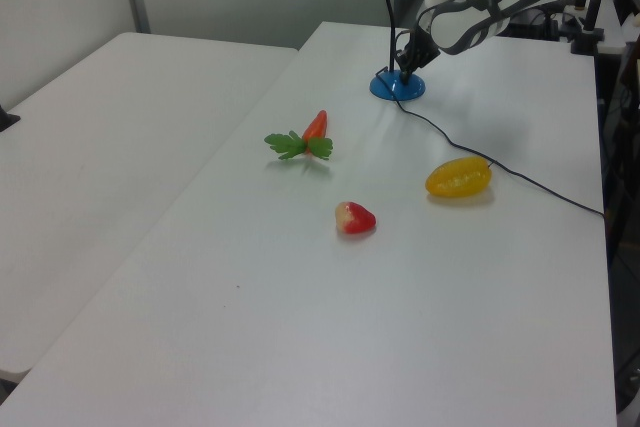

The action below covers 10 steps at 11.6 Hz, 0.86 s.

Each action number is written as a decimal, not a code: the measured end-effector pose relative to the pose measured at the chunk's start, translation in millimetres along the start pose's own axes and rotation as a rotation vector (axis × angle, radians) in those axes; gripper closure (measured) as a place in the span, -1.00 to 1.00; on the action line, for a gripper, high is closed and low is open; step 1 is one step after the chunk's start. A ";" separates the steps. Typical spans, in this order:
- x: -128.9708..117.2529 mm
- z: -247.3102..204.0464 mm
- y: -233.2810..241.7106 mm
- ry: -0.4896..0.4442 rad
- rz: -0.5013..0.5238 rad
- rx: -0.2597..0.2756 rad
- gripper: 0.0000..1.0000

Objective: Turn on desk lamp
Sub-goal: 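Lower the gripper and press the switch on the lamp base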

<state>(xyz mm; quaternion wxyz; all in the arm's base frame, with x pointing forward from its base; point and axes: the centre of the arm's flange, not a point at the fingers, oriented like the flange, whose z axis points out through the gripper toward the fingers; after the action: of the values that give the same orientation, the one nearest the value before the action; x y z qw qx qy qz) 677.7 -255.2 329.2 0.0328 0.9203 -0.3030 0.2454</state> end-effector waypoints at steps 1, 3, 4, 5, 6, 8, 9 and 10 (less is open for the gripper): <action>0.0 0.9 -0.1 0.006 -0.001 0.001 0.98; 0.0 1.2 -0.1 0.008 -0.001 0.001 0.98; 0.0 1.4 0.0 0.008 -0.001 0.001 0.98; -0.1 1.5 0.0 0.008 -0.001 0.001 0.98; 0.0 1.5 0.0 0.008 -0.001 0.001 0.98; 0.2 1.5 0.1 0.009 -0.001 0.001 0.98; 1.1 0.9 0.1 0.013 0.000 0.002 0.98; 3.4 -1.2 -0.1 0.024 0.000 0.005 0.98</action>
<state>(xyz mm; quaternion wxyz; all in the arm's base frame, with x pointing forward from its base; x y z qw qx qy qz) 679.7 -256.7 331.8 0.0343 0.9172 -0.3022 0.2573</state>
